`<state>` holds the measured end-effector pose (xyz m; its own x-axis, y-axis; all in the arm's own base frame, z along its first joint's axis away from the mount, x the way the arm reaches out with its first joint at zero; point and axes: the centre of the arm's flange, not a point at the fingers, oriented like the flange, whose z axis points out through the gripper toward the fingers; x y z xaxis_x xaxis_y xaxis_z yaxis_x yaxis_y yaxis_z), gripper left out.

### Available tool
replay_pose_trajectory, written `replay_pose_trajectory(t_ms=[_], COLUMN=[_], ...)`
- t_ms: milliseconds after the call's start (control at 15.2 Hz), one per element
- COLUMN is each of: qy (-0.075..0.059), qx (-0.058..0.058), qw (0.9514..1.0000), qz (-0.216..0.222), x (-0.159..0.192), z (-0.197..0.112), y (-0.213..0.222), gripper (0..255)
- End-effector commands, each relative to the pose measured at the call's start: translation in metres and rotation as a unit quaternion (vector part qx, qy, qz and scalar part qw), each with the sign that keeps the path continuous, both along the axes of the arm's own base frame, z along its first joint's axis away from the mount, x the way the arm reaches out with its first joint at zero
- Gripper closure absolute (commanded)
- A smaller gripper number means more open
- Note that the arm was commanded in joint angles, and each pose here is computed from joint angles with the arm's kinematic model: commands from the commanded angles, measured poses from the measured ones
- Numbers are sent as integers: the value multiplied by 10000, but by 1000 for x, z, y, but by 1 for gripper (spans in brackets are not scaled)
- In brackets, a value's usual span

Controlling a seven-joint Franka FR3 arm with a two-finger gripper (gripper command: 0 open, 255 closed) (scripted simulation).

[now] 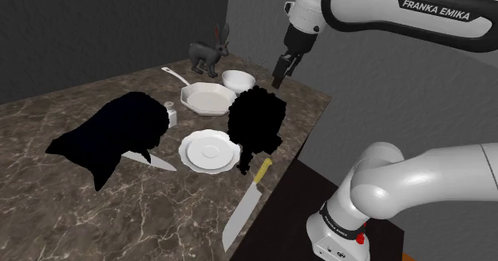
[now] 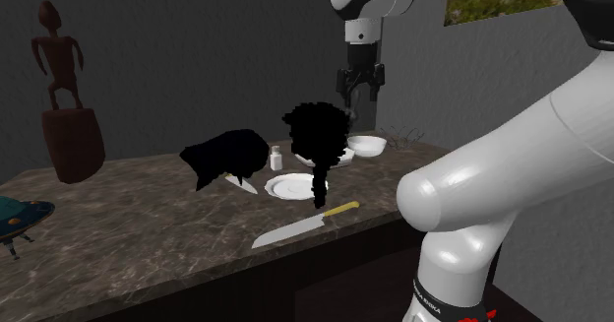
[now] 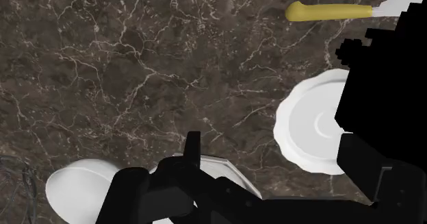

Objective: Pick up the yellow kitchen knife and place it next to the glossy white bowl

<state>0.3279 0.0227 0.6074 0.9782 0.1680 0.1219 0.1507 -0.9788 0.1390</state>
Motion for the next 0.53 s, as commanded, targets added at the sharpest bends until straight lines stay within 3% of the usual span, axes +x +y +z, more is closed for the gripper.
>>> replay_pose_trajectory(t_ms=[0, 198, 330, 462], qy=[0, 138, 229, 319], qx=[0, 147, 245, 341], qw=[10000, 9957, 9881, 9767], qz=[0, -904, -1503, -2097], x=[0, -14, -23, -31], z=[0, -31, -52, -72], y=[0, 7, 13, 20], gripper=[0, 0, 0, 0])
